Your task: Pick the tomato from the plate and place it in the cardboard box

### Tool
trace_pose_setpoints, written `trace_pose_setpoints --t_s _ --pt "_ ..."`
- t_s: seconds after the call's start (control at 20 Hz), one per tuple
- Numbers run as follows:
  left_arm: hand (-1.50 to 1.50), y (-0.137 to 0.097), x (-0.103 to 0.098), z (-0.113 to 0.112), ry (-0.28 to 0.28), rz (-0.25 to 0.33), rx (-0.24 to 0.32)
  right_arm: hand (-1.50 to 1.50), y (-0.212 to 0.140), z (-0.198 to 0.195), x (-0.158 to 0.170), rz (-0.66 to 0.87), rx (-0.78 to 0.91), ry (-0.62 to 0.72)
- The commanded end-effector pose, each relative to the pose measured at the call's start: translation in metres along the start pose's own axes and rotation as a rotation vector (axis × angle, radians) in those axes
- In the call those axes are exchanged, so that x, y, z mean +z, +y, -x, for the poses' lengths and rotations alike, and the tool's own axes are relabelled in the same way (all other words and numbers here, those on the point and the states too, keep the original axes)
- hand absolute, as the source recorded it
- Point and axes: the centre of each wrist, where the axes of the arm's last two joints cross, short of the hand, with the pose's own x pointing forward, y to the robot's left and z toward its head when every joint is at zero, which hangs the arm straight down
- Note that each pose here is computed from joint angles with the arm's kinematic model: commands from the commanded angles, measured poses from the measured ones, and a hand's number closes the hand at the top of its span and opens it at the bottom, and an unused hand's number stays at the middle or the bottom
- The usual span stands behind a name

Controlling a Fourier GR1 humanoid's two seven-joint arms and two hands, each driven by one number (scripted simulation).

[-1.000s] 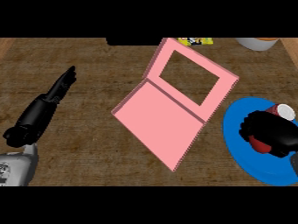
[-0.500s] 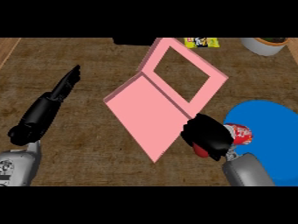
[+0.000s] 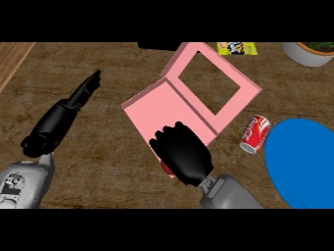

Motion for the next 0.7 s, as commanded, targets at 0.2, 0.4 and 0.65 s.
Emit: trace_pose_setpoints --t_s 0.2,0.4,0.65 --pt "0.0 -0.004 -0.005 0.004 0.016 0.005 0.007 1.5 -0.063 -0.047 -0.012 0.291 -0.109 0.266" --pt "0.0 -0.001 -0.006 0.005 0.009 -0.012 0.0 1.5 -0.084 -0.052 -0.021 0.404 -0.197 0.466" --pt "0.0 0.001 -0.012 0.003 0.005 -0.011 0.003 1.5 -0.112 -0.066 -0.048 0.487 -0.221 0.641"
